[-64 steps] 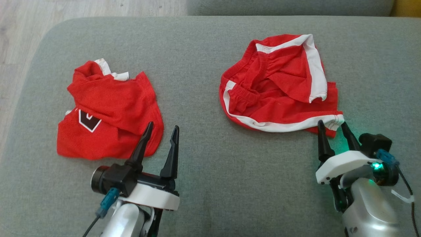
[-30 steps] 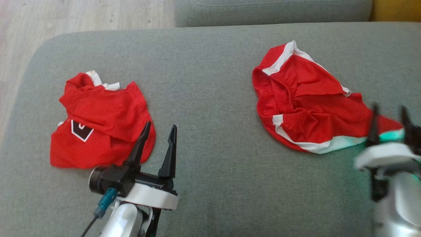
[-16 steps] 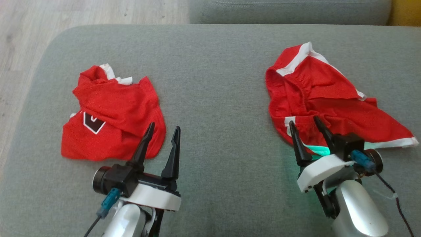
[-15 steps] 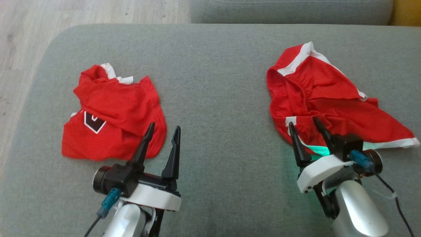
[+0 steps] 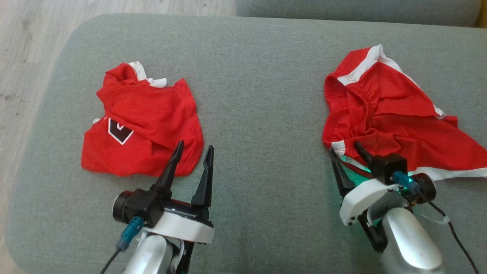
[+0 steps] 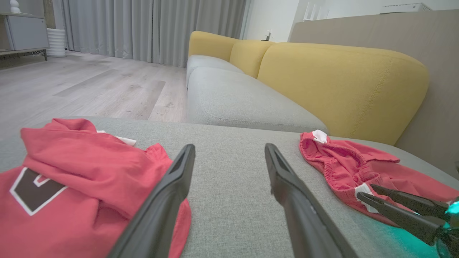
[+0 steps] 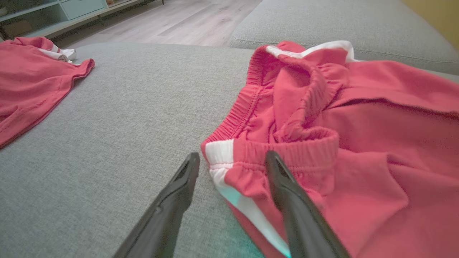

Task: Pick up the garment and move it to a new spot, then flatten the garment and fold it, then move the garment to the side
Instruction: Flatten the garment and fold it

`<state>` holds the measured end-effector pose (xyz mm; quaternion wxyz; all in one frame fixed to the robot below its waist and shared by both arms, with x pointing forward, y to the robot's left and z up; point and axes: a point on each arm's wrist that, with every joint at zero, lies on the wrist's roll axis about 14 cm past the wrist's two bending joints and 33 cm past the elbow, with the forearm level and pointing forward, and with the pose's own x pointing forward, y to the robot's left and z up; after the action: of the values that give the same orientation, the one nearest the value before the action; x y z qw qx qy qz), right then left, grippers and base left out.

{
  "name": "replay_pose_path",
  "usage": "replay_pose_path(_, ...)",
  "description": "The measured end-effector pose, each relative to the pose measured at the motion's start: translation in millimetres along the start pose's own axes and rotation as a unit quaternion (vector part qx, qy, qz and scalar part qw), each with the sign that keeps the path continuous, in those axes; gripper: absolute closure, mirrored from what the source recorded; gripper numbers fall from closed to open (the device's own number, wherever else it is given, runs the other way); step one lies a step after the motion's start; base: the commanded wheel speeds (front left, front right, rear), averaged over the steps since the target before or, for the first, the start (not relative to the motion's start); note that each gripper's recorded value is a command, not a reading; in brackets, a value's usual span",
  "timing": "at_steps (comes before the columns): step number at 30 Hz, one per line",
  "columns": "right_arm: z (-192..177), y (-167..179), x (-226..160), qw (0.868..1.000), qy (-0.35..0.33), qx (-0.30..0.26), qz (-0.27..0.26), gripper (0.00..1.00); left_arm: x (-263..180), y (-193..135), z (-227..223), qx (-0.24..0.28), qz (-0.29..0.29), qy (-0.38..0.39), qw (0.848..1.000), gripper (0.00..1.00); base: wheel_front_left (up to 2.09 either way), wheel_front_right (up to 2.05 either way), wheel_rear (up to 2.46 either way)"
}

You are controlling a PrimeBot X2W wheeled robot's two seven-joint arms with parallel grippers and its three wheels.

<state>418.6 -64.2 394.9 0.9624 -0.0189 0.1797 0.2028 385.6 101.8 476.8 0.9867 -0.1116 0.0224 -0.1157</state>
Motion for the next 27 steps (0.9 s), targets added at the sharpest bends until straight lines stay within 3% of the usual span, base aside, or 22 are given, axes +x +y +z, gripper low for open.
replay_pose_path(1, -0.7, 1.1, 1.6, 1.000, 0.002, -0.001, 0.002, 0.60, 0.0, 0.0, -0.3, -0.001, -0.001, 0.000, 1.000, 0.00, 0.00, 0.00, 0.00)
replay_pose_path(2, -0.9, 3.0, 3.0, 1.000, 0.003, -0.002, 0.006, 0.96, -0.1, 0.2, -0.7, -0.002, -0.001, 0.001, 1.000, 0.00, 0.00, 0.00, 0.00)
replay_pose_path(3, -1.4, 5.6, 4.3, 1.000, 0.004, -0.004, 0.010, 1.00, 0.0, 0.6, -0.9, -0.002, 0.000, 0.001, 1.000, 0.00, 0.00, 0.00, 0.00)
replay_pose_path(11, 11.3, 39.1, 10.3, 0.997, -0.029, -0.035, 0.066, 1.00, -0.1, 1.7, -2.0, -0.003, 0.001, 0.003, 1.000, 0.00, 0.00, 0.00, 0.00)
replay_pose_path(19, 21.4, 94.8, 8.3, 0.982, -0.055, -0.093, 0.157, 1.00, -0.9, 1.6, -2.6, 0.001, 0.001, 0.004, 1.000, 0.00, 0.00, 0.00, 0.00)
replay_pose_path(25, 12.3, 115.9, 5.3, 0.972, -0.044, -0.122, 0.196, 1.00, -2.4, 2.6, -3.5, 0.001, 0.001, 0.006, 1.000, 0.00, 0.00, 0.00, 0.00)
replay_pose_path(26, 11.0, 118.8, 4.4, 0.971, -0.042, -0.121, 0.201, 0.08, -2.8, 2.9, -3.2, 0.001, 0.002, 0.005, 1.000, 0.00, 0.00, 0.00, 0.00)
replay_pose_path(27, 10.0, 120.5, 3.7, 0.971, -0.040, -0.118, 0.204, 0.00, -3.0, 3.0, -2.8, 0.001, 0.002, 0.005, 1.000, 0.00, 0.00, 0.00, 0.00)
